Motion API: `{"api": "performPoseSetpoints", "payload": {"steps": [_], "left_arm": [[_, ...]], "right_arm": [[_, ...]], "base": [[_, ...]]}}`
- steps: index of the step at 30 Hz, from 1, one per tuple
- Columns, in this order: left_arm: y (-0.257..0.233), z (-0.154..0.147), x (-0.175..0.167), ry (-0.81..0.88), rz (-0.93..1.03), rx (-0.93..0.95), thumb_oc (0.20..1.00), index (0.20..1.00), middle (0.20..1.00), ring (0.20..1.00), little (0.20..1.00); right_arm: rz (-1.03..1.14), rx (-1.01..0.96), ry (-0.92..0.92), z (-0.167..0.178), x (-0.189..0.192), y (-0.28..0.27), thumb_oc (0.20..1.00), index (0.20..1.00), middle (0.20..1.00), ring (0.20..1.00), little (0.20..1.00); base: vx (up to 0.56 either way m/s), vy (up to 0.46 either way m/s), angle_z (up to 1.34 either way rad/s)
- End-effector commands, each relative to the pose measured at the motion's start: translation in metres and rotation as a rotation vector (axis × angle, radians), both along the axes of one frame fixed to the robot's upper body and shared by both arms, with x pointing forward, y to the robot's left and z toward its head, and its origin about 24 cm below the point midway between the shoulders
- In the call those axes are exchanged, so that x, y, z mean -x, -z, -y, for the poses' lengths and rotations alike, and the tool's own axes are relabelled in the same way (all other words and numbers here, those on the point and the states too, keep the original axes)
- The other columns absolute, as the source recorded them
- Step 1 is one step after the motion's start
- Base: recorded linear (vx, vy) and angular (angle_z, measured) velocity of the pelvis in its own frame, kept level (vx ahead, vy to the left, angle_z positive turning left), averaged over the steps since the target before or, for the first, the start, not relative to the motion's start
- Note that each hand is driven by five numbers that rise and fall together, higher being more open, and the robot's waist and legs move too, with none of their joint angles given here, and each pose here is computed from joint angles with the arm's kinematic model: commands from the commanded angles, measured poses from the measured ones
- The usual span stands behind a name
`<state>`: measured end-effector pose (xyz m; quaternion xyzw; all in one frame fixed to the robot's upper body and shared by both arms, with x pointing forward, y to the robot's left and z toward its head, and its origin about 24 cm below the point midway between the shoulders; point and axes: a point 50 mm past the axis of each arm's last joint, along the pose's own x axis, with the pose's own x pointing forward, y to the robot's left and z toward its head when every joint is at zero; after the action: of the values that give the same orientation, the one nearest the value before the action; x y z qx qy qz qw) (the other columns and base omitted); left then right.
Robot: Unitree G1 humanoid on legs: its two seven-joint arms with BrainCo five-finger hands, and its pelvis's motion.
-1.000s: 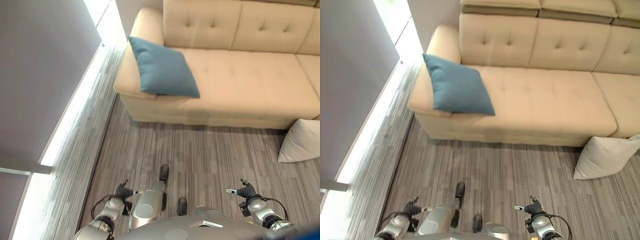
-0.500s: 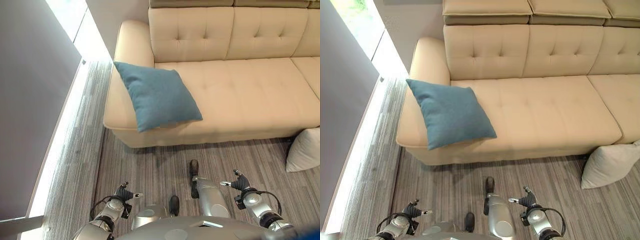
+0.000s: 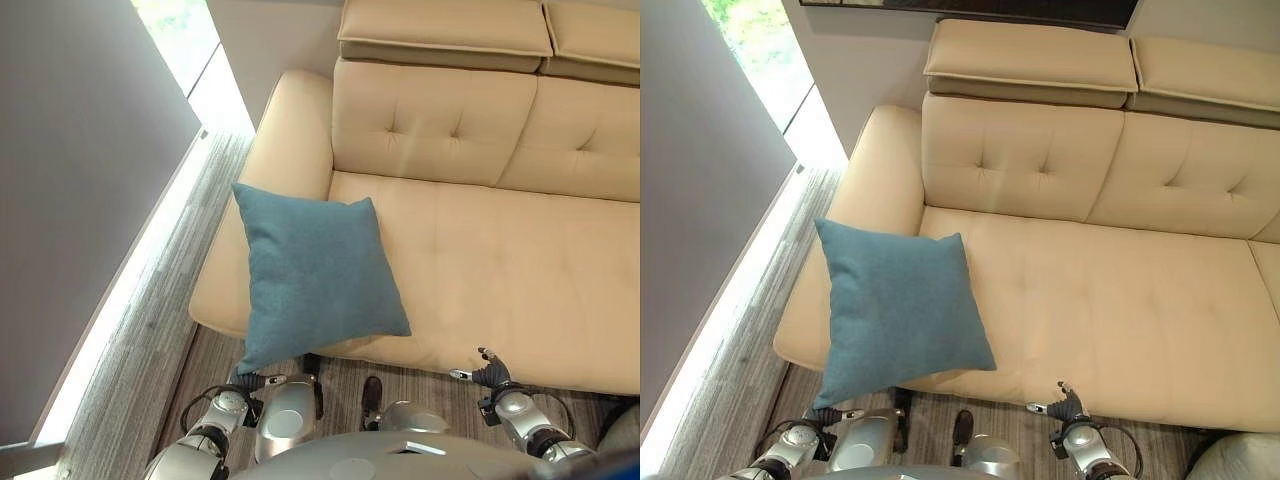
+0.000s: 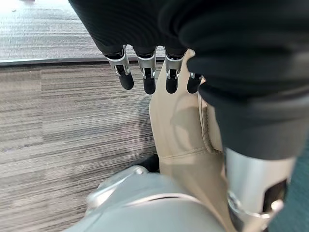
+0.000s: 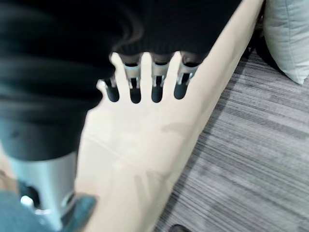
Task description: Pick up all the scattered cushions and arrange them neatly on the sofa.
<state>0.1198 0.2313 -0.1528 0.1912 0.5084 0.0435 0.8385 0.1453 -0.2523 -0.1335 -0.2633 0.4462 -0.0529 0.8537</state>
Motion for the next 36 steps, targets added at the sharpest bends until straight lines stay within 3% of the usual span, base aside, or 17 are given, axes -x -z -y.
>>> {"api": "performPoseSetpoints", "payload": {"steps": [1, 10, 18, 25, 36], "left_arm": [[-0.002, -0.003, -0.003, 0.01, 0.01, -0.01, 1.0, 1.0, 1.0, 1.0, 1.0], [-0.015, -0.019, -0.017, -0.111, 0.151, -0.067, 1.0, 1.0, 1.0, 1.0, 1.0], [-0.08, -0.001, -0.089, -0.213, 0.667, 0.102, 1.0, 1.0, 1.0, 1.0, 1.0], [-0.129, 0.035, -0.137, -0.14, 0.917, 0.21, 1.0, 1.0, 1.0, 1.0, 1.0], [-0.154, 0.066, -0.173, 0.098, 0.979, 0.164, 1.0, 1.0, 1.0, 1.0, 1.0]], "right_arm": [[0.062, 0.013, 0.028, 0.009, -0.006, -0.008, 1.0, 1.0, 1.0, 1.0, 1.0], [0.184, 0.036, 0.047, 0.012, -0.029, -0.023, 1.0, 1.0, 1.0, 1.0, 1.0], [0.371, 0.051, 0.124, 0.02, -0.06, -0.05, 1.0, 1.0, 1.0, 1.0, 1.0], [0.514, 0.025, 0.182, 0.017, -0.089, -0.072, 1.0, 1.0, 1.0, 1.0, 1.0], [0.723, -0.108, 0.249, 0.006, -0.134, -0.111, 1.0, 1.0, 1.0, 1.0, 1.0]], "base": [[0.14, 0.112, 0.23], [0.08, 0.044, 0.06], [-0.03, -0.049, 0.03], [-0.15, -0.056, 0.11], [-0.11, -0.025, -0.05]]}}
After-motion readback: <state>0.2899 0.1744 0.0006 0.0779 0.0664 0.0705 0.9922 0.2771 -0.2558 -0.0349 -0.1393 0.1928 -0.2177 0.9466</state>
